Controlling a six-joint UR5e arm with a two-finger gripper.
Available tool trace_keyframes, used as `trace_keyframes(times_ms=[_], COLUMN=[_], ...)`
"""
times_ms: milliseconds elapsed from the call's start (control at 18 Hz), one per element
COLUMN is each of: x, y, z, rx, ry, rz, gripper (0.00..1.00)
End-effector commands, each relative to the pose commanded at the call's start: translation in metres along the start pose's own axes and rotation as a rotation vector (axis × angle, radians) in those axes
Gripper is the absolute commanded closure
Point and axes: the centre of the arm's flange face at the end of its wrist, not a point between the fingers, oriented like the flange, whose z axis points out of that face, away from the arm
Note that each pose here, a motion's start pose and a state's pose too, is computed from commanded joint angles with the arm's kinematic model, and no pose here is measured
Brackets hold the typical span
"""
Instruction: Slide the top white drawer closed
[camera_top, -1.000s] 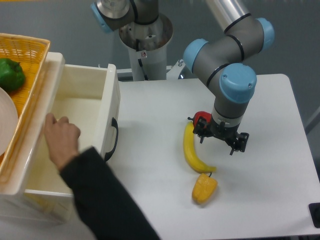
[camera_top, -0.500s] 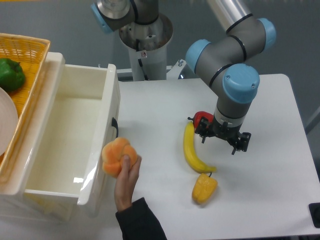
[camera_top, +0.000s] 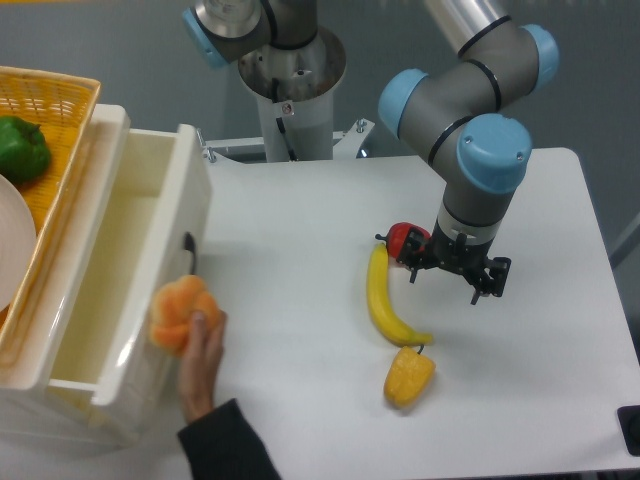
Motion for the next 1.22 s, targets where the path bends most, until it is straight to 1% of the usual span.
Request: trace_keyframes(times_ms=[278,722,944,1222], x=[-0.007,-0.005,-0.004,-0.005], y=[0.007,0.006,0.007,0.009], z=[-0.003,-0.007,-0.011,-0.012], rx=[-0.002,-0.001,-0.017,-0.018], ry=[-0.005,-0.015,-0.032,-0.031], rz=[-0.014,-0.004,0.0,-0.003], gripper=[0.0,0.0,0.0,0.0])
